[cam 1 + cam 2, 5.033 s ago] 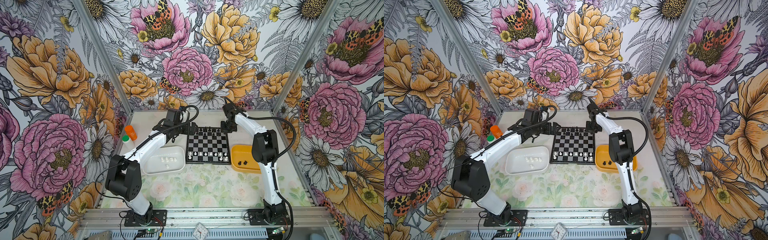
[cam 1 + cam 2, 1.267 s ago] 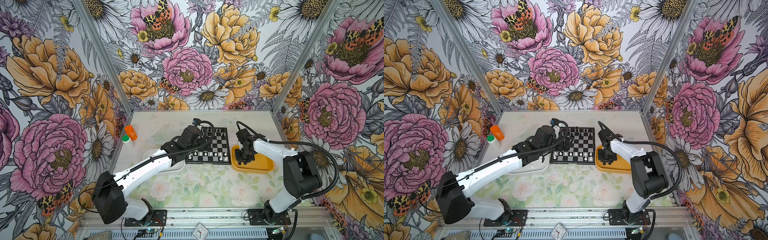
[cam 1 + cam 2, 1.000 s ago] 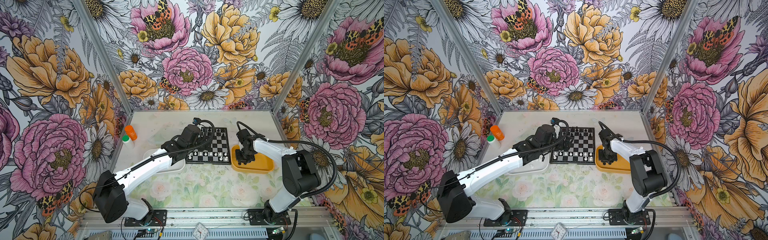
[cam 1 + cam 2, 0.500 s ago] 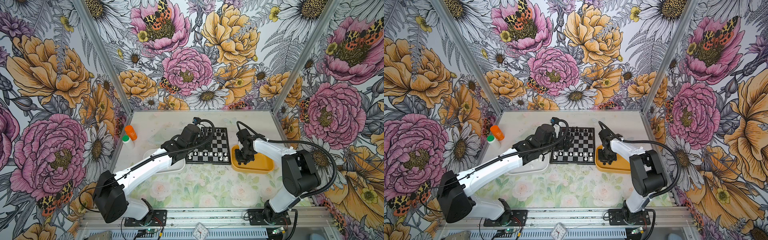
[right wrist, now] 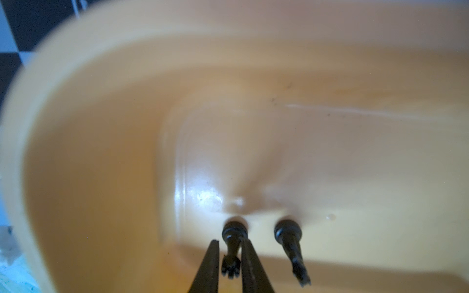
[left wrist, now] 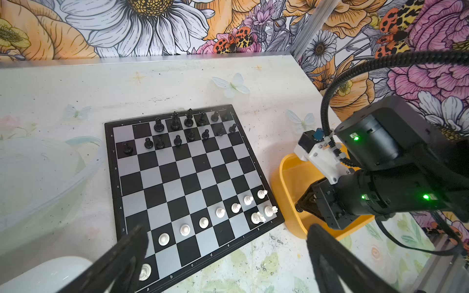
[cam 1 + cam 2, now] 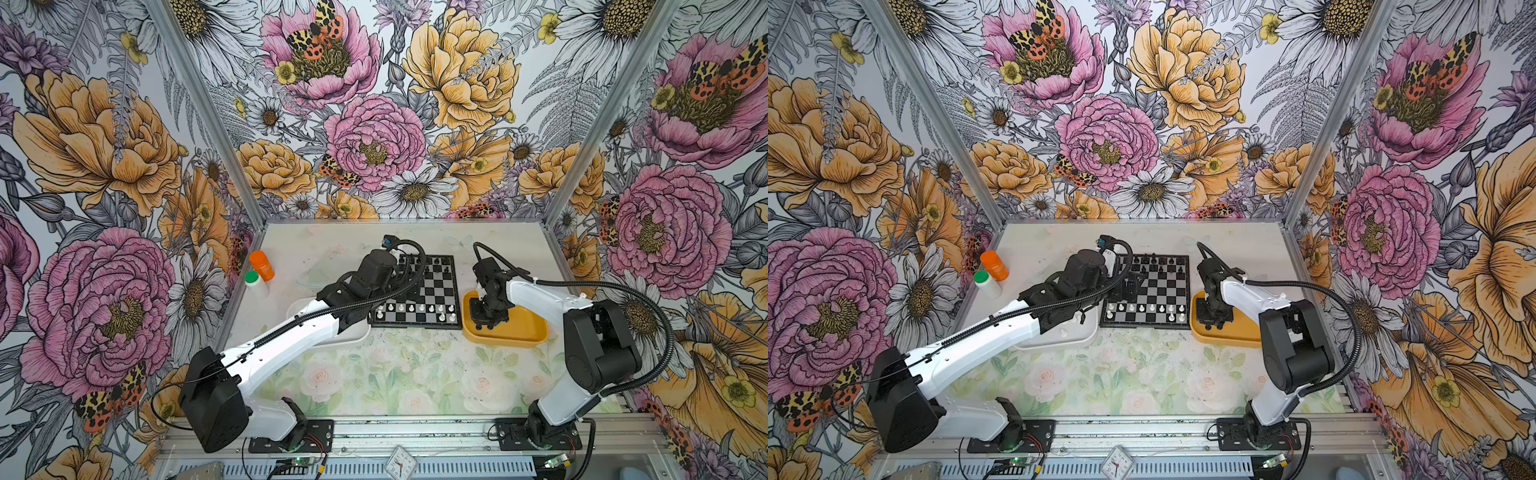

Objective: Set up the chess pieces on the board
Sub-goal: 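Lower the right gripper and close it on a black piece in the yellow tray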

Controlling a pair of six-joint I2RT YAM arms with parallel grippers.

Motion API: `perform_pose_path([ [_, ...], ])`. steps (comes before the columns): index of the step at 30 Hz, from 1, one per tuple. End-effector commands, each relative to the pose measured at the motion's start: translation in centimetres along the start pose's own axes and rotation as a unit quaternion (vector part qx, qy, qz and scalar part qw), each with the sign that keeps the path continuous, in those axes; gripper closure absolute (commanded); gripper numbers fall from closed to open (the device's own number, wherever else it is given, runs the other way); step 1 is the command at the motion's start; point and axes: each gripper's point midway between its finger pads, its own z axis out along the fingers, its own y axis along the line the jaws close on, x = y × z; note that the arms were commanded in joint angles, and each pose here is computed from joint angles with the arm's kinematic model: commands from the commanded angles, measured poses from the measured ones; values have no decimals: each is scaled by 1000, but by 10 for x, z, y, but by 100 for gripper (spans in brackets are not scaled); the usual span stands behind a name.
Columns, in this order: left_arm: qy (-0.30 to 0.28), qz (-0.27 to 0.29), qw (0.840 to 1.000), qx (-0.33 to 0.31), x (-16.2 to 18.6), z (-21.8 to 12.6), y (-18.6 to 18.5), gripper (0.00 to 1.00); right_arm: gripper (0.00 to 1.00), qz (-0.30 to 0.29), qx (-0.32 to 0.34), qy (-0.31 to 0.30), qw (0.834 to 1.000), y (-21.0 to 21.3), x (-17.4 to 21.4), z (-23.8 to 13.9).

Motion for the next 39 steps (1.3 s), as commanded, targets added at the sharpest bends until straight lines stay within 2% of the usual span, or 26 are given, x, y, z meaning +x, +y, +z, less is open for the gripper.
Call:
perform_pose_path([
  [1, -7, 2, 1000, 4, -2, -6, 2, 1, 80, 4, 7, -8, 1000, -3, -5, 1],
  [21, -7, 2, 1000, 6, -1, -7, 2, 1, 78, 6, 11, -5, 1000, -6, -1, 3],
  [28, -8, 3, 1000, 6, -2, -8, 3, 1, 83, 6, 8, -6, 1000, -4, -2, 2],
  [39, -9, 4, 1000, 10, -5, -9, 4, 1, 79, 11, 6, -5, 1000, -4, 0, 2],
])
